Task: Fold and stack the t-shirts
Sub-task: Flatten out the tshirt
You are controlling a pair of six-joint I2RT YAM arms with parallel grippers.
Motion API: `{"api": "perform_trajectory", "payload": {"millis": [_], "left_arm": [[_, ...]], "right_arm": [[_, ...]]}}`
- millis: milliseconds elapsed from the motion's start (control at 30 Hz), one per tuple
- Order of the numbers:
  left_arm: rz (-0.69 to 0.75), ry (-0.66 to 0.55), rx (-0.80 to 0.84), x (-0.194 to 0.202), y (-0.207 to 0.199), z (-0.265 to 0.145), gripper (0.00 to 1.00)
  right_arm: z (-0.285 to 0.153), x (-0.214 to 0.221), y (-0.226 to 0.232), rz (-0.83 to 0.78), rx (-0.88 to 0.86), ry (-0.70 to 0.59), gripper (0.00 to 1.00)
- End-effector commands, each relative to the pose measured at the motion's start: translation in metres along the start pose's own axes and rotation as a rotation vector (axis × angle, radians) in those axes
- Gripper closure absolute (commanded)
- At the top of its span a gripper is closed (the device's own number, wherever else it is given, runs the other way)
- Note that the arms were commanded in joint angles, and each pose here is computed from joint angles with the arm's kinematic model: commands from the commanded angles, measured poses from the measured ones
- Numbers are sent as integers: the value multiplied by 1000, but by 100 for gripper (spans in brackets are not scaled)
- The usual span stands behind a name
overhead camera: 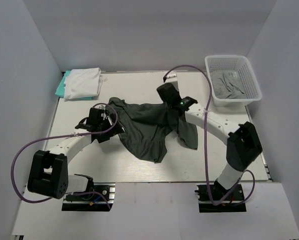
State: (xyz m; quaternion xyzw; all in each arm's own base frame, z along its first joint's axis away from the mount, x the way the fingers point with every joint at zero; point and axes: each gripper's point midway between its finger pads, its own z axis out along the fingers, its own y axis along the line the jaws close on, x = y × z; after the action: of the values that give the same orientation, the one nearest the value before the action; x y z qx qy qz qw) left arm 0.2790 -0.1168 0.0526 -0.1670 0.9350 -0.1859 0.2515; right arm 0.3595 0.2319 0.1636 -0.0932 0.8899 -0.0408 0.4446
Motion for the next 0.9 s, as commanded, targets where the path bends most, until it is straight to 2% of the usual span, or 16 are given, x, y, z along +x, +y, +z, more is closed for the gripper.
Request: {"api": "perform_trajectory", "payload": {"millis": [0,133,167,233,267,333,367,433,467,500,600,667,700,767,833,867], "left_arm": [[30,-72,17,-24,-13,-7,0],[38,-91,-6,-36,-15,-8,0],[49,-86,-10,-37,-16,-8,0],[48,-99,-23,-43,-15,-7,0],[47,-101,-37,-46,-15,-6,0],[57,-105,-35,-51,-18,-7,0],[56,-103,-47,-51,-16,-5,0],[65,-102,-48,-52,-17,-7,0],[65,-108,-56,-53,-16,-6,0],[65,-108,-56,-53,-16,-6,0],[65,-120,-58,-58,-17,-8,0],[51,-141,-70,-63,-17,-9,0],[34,-143,-87,-64,-12,-9,0],[15,-168,-119,-70,-5,-10,0],[3,-207,-168,-80,1,-10,0],[3,-217,-178,-84,2,-10,0]], "right_arm": [[19,-94,-19,28,52,-227,100],[75,-160,-28,16,109,-329,100],[112,-163,-34,27,143,-320,100],[109,-230,-47,4,170,-497,100],[151,-210,-53,-57,221,-456,100],[145,-251,-78,-37,327,-580,100],[162,-243,-74,-58,335,-568,100],[163,-250,-77,-72,388,-604,73],[160,-252,-74,-65,385,-616,51],[160,-248,-67,-93,344,-591,10],[140,-238,-45,-47,142,-511,10],[142,-195,-25,-47,10,-370,10],[102,-206,-24,15,-72,-370,10],[100,-144,3,50,-241,-209,10],[37,-151,20,64,-429,-252,10],[35,-96,26,33,-467,-163,10]]}}
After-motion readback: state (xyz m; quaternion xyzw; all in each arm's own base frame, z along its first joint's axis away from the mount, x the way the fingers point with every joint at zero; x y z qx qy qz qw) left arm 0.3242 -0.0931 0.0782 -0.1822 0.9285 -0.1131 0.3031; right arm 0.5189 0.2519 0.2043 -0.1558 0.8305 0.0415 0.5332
